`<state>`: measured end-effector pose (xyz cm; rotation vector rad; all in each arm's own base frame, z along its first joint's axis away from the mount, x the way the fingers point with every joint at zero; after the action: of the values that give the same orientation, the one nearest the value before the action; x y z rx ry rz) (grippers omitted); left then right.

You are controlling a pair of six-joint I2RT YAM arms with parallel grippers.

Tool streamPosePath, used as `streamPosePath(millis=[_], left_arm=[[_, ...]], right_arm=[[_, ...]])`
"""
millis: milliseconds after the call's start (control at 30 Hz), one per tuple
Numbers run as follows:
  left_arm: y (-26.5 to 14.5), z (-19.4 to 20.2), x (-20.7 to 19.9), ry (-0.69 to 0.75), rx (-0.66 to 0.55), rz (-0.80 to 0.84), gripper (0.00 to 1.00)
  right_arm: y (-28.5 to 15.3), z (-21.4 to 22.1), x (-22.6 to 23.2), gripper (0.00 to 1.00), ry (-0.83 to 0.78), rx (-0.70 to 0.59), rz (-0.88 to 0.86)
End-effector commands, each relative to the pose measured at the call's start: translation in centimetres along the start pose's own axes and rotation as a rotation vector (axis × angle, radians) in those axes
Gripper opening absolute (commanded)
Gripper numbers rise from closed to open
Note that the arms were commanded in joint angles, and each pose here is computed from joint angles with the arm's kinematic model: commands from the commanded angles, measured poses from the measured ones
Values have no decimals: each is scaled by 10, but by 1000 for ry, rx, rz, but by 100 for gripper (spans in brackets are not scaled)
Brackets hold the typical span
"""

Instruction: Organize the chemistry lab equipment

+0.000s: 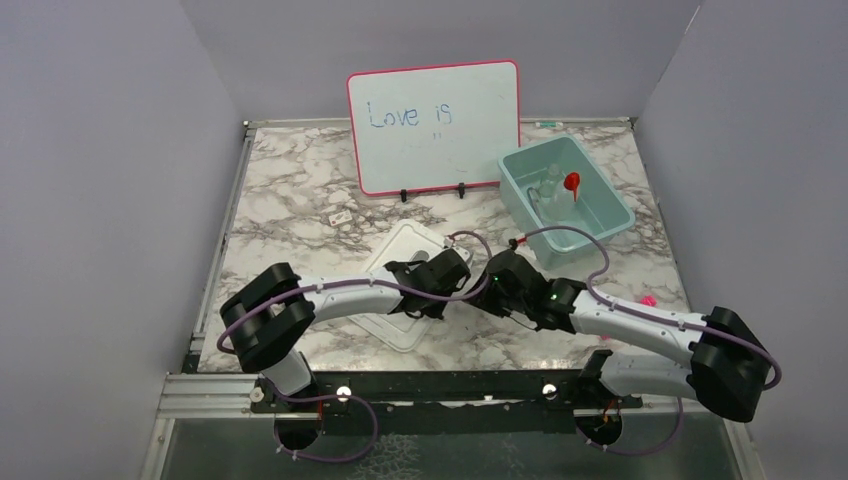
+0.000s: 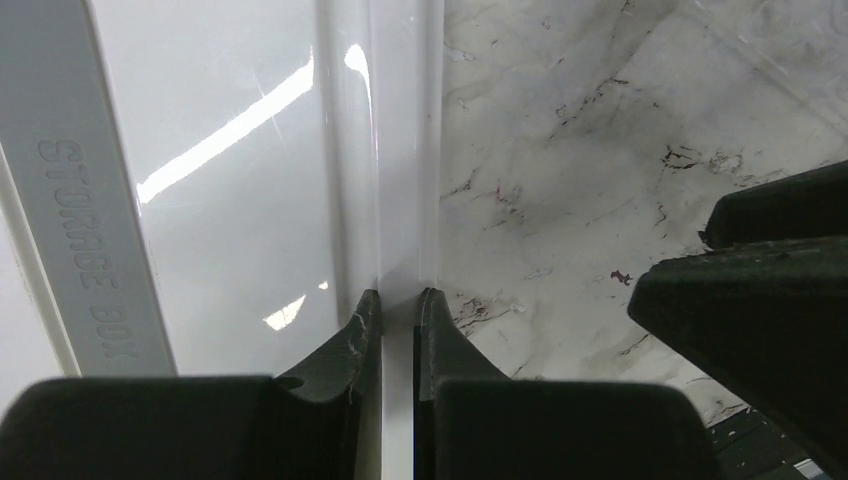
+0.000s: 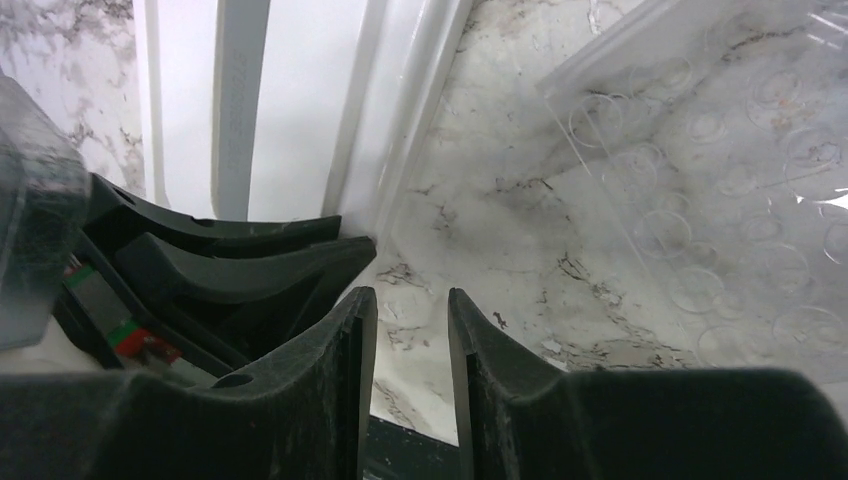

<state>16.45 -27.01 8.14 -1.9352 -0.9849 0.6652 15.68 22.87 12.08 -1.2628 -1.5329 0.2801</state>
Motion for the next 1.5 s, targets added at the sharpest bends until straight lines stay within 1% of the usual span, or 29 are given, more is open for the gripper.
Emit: streamPosePath(millis=[0, 100, 267, 500, 633, 833, 1000, 1133, 1233, 1400, 1467], left_arm=[[-15, -11, 6, -15, -53, -69, 3], [-32, -26, 0, -53, -117, -23, 3], [-56, -47, -4, -131, -189, 47, 3], [-77, -67, -7, -250, -239, 144, 3], [-79, -75, -4, -285, -253, 153, 3], [-80, -82, 4, -358, -255, 158, 3], [-89, -91, 6, -447, -278, 204, 3], [-98, -98, 2, -469, -300, 249, 3], [-100, -98, 2, -481, -302, 257, 3], [-102, -98, 5, -517, -313, 262, 3], [-105, -99, 4, -530, -314, 289, 3]], right_arm=[[-6, 5, 1, 38, 4, 22, -70], [-8, 7, 1, 41, -26, 20, -126], [-7, 13, 11, 50, -87, 63, -229], [-3, 24, 42, 58, -158, 175, -427], [-6, 27, 53, 59, -143, 199, -538], [-6, 28, 51, 60, -94, 186, -544], [5, 29, 46, 62, -56, 196, -471], [10, 30, 56, 62, -44, 212, -516], [10, 28, 66, 59, -31, 205, -567], [10, 19, 76, 53, -7, 145, -613], [10, 17, 80, 48, -7, 135, -631]])
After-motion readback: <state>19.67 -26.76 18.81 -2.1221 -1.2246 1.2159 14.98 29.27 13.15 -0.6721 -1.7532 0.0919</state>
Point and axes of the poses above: each gripper's point midway between its finger pads, its own y axis out along the fingers, its own x axis along the line the jaws close on, z = x × y, the point moved 6 cm from there along -y, back along the fingers
